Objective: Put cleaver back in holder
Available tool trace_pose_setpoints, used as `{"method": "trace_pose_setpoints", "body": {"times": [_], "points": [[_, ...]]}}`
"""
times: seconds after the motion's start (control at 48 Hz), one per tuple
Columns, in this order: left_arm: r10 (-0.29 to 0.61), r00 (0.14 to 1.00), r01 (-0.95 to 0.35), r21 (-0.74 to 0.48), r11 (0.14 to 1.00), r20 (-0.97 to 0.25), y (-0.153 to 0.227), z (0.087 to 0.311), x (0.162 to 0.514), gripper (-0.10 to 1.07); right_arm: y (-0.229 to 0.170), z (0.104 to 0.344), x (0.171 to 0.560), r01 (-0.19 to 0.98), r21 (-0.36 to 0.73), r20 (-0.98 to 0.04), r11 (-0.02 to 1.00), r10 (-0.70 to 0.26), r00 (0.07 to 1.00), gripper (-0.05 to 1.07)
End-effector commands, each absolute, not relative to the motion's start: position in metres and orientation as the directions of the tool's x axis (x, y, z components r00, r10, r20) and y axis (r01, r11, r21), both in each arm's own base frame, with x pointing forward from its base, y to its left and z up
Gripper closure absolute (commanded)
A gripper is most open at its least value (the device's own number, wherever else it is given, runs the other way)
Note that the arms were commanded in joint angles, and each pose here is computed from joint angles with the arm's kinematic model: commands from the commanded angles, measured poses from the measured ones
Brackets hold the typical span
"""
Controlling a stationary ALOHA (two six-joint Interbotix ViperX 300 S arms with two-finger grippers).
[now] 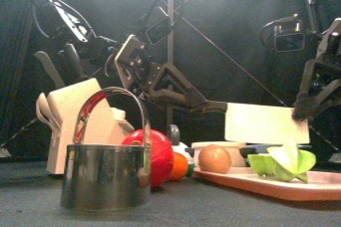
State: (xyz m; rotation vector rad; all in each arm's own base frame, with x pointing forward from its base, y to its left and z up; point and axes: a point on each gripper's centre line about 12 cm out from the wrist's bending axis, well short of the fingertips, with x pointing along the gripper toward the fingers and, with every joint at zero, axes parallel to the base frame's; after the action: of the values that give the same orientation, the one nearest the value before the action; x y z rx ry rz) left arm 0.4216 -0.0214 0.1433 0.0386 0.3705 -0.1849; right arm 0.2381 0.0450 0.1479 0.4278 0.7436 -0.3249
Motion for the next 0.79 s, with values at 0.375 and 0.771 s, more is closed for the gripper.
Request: {"method": "trace_pose_setpoints", "body": {"times": [0.375, 0.771], "points": [[-0.051, 0.932, 0.043, -0.032, 0.999, -0.36, -0.009, 0.235, 0.382, 0.49, 0.038, 0.207, 0.238, 0.311, 0.3, -0.512, 0.902, -0.122, 0.85, 0.24], [-0.026, 0.907, -0.042, -0.151, 0.988, -0.421, -0.014, 0.318, 0.3, 0.5, 0.021, 0.206, 0.262, 0.38, 0.244, -0.524, 0.892, -0.209, 0.826, 0.24]]}}
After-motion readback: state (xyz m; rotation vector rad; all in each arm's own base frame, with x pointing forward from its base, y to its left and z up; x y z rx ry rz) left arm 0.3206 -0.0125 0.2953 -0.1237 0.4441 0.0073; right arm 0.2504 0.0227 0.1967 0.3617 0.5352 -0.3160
